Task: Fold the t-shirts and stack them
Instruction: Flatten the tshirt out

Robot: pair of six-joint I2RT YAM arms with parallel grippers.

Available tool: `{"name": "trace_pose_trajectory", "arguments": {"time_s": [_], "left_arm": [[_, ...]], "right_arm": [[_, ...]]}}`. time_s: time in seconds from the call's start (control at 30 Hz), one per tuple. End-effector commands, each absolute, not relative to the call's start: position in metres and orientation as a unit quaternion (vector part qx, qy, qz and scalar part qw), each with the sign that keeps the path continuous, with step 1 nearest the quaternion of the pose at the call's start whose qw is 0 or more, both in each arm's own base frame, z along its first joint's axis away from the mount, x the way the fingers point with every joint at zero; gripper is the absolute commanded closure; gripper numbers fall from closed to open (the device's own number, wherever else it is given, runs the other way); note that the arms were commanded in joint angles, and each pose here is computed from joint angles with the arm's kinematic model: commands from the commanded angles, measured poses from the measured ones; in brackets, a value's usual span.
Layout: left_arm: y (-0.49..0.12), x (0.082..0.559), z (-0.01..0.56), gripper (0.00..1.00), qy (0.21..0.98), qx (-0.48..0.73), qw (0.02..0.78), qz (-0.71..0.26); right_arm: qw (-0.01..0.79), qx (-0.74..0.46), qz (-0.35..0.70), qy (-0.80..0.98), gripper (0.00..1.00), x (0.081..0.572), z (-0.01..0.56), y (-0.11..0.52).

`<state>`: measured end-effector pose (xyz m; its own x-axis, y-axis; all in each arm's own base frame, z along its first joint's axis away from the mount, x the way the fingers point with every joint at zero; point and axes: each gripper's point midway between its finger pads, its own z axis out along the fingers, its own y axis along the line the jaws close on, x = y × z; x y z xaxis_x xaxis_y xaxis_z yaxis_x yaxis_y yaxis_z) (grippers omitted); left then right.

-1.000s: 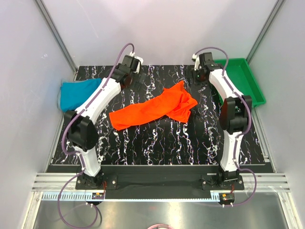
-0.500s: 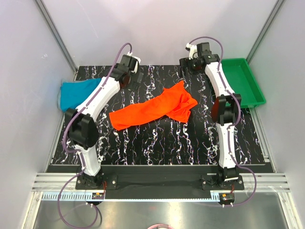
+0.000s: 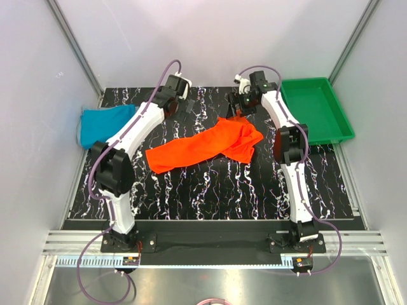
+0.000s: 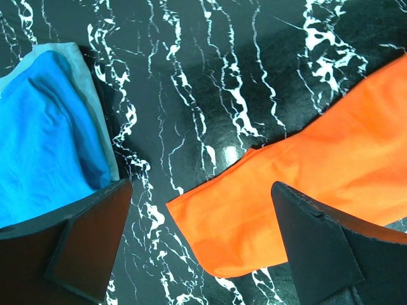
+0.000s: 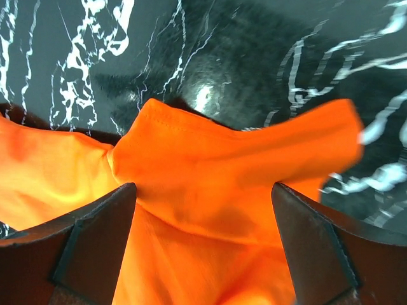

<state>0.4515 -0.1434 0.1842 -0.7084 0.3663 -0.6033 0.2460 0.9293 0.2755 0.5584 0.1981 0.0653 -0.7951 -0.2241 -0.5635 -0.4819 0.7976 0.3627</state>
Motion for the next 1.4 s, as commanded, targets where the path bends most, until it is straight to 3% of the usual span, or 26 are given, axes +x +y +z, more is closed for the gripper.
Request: {"name": "trace_pose_trajectory", "arguments": {"time_s": [0.0,0.17,0.3,0.33,0.37,0.63,0.83,0.97,1.0,1.07,1.13,1.2,1.27,1.3,1.33,1.37], "left_arm": [[-0.153,0.457,0.205,0.01,0.905,0.176,0.376,0.090],[-0.154,0.450,0.199,0.01,0.907,0.181,0.369,0.091],[-0.154,0.450,0.201,0.01,0.906,0.182,0.371,0.091],[-0.154,0.450,0.202,0.01,0.906,0.181,0.373,0.090],[-0.154,0.451,0.202,0.01,0.906,0.181,0.373,0.091],[-0.146,0.474,0.214,0.01,0.900,0.153,0.395,0.101],[-0.129,0.501,0.245,0.01,0.891,0.115,0.430,0.092],[-0.134,0.497,0.254,0.01,0.890,0.111,0.436,0.071],[-0.135,0.493,0.258,0.01,0.890,0.112,0.438,0.066],[-0.136,0.485,0.258,0.01,0.892,0.112,0.435,0.054],[-0.135,0.480,0.251,0.01,0.896,0.113,0.426,0.055],[-0.132,0.477,0.248,0.01,0.897,0.112,0.422,0.060],[-0.129,0.474,0.244,0.01,0.899,0.113,0.418,0.064],[-0.130,0.473,0.243,0.01,0.899,0.114,0.417,0.064],[-0.130,0.473,0.242,0.01,0.900,0.114,0.416,0.064],[-0.130,0.472,0.242,0.01,0.900,0.115,0.415,0.062]], "right_arm": [[0.270,-0.203,0.268,0.902,0.06,0.563,0.075,0.214],[0.270,-0.199,0.255,0.907,0.20,0.568,0.062,0.212],[0.280,-0.200,0.251,0.905,0.54,0.571,0.070,0.210],[0.284,-0.199,0.247,0.905,0.69,0.572,0.074,0.209],[0.296,-0.202,0.242,0.902,0.74,0.574,0.083,0.208],[0.430,-0.229,0.191,0.852,0.78,0.601,0.188,0.197],[0.518,-0.245,0.204,0.793,0.77,0.572,0.313,0.202],[0.461,-0.252,0.249,0.814,0.76,0.512,0.323,0.203],[0.413,-0.251,0.266,0.834,0.78,0.493,0.295,0.204],[0.393,-0.259,0.284,0.835,0.86,0.450,0.306,0.200],[0.343,-0.260,0.294,0.854,0.97,0.417,0.272,0.196],[0.321,-0.257,0.293,0.863,0.98,0.386,0.262,0.188],[0.313,-0.260,0.292,0.866,0.86,0.372,0.255,0.185],[0.301,-0.252,0.284,0.875,0.74,0.370,0.240,0.181],[0.304,-0.251,0.282,0.875,0.48,0.379,0.232,0.182],[0.300,-0.248,0.281,0.877,0.45,0.384,0.224,0.183]]}}
